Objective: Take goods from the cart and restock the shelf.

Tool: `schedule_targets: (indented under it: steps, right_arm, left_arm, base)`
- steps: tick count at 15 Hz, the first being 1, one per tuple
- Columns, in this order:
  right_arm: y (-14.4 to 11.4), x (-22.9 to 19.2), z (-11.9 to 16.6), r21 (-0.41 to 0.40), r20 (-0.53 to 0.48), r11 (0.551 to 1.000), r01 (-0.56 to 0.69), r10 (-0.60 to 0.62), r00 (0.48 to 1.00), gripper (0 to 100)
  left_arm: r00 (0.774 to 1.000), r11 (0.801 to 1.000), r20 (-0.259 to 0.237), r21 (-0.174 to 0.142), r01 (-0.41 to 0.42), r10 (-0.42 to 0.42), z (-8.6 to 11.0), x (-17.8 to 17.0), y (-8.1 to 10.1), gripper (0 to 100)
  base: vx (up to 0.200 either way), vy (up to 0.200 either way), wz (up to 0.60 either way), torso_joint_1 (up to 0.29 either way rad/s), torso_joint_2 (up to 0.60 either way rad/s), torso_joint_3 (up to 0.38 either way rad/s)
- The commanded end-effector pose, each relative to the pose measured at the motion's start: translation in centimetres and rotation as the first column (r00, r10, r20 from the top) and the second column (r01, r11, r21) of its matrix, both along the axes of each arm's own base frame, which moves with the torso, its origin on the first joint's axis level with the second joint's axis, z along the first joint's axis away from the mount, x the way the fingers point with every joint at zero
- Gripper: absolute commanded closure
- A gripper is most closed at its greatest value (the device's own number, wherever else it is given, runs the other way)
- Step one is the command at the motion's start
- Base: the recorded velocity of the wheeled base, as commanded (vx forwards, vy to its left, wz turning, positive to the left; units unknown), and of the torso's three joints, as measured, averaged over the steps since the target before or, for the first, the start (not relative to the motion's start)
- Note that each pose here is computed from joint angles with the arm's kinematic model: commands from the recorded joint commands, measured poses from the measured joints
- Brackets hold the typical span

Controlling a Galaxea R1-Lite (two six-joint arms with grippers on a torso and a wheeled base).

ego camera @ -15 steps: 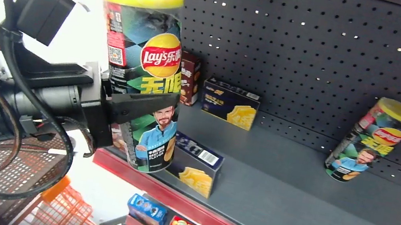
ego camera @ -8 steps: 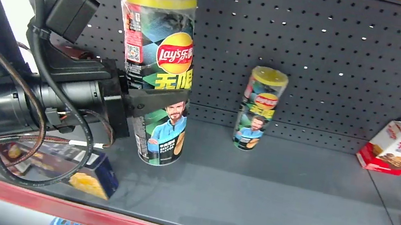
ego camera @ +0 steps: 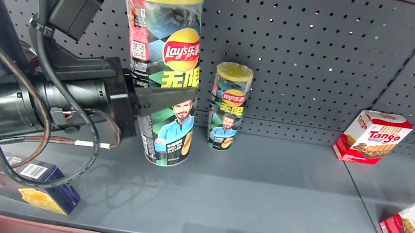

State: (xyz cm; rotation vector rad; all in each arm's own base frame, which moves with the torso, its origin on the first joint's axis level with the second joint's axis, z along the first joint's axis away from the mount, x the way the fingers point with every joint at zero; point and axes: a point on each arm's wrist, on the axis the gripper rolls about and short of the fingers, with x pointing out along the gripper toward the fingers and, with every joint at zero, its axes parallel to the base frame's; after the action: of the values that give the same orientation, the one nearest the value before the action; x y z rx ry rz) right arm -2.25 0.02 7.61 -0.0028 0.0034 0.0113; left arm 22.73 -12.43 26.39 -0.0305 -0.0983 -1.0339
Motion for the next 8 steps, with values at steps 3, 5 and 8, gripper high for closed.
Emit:
schedule_targets:
  steps: [3, 5, 8]
  right_arm:
    - [0.0, 0.0, 0.0, -0.002, -0.001, 1.000, -0.001, 0.001, 1.000, 0]
    - [0.0, 0.0, 0.0, 0.000, -0.001, 1.000, -0.001, 0.001, 1.000, 0]
    - [0.0, 0.0, 0.0, -0.009, -0.001, 1.000, -0.004, 0.004, 1.000, 0]
  left_arm:
    - [1.000, 1.000, -0.002, -0.002, -0.008, 0.008, -1.2, 0.6, -0.2, 100]
    - [1.000, 1.000, -0.014, -0.012, -0.009, 0.009, -2.3, 0.5, -0.1, 100]
    - [1.000, 1.000, -0.013, -0.013, -0.015, 0.015, -2.4, 0.5, -0.1, 100]
  base:
    - [0.000, 0.000, 0.00, 0.000, 0.00, 0.000]
    - [0.000, 0.000, 0.00, 0.000, 0.00, 0.000]
    - [0.000, 0.000, 0.00, 0.000, 0.00, 0.000]
